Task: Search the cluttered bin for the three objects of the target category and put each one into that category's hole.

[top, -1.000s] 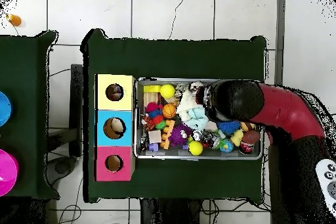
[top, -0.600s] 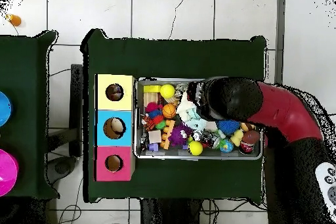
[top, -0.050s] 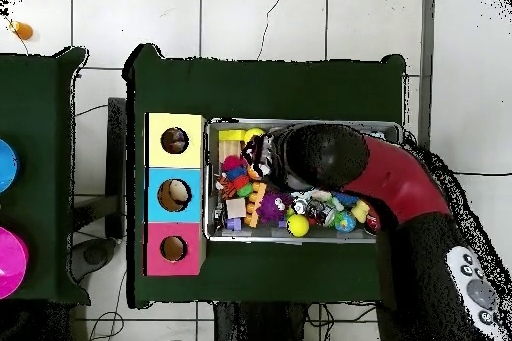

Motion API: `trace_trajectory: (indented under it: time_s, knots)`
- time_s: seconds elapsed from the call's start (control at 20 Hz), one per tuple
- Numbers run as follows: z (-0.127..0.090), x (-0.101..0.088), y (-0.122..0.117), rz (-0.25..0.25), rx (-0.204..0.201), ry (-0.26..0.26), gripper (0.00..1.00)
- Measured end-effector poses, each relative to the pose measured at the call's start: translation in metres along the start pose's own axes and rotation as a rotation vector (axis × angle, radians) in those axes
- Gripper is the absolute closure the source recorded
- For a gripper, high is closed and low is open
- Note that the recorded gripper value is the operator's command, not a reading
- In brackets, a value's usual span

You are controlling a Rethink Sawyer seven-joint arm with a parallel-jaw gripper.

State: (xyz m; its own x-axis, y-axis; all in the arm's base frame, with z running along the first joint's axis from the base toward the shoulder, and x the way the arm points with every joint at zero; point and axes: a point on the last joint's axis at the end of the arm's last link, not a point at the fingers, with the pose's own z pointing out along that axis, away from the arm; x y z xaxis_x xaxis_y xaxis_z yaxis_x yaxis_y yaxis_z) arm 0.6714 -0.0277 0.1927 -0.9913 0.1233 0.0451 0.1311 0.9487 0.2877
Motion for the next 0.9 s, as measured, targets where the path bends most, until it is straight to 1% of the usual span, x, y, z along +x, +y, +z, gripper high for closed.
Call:
trace_trajectory:
  time_s: [0.2,0.25,0.4,0.45,0.55,0.6,0.65,0.8,0.9]
  knots:
    - [0.007,0.009,0.028,-0.024,-0.012,0.023,1.0]
    - [0.011,0.013,0.049,-0.039,-0.023,0.032,1.0]
    - [0.014,0.017,0.065,-0.047,-0.034,0.04,1.0]
    - [0.018,0.023,0.082,-0.056,-0.045,0.049,1.0]
    - [0.02,0.026,0.09,-0.06,-0.05,0.052,1.0]
    - [0.021,0.028,0.094,-0.062,-0.052,0.052,1.0]
    - [0.024,0.03,0.106,-0.072,-0.055,0.049,1.0]
    - [0.028,0.031,0.115,-0.085,-0.051,0.039,1.0]
    - [0.032,0.031,0.125,-0.098,-0.041,0.013,1.0]
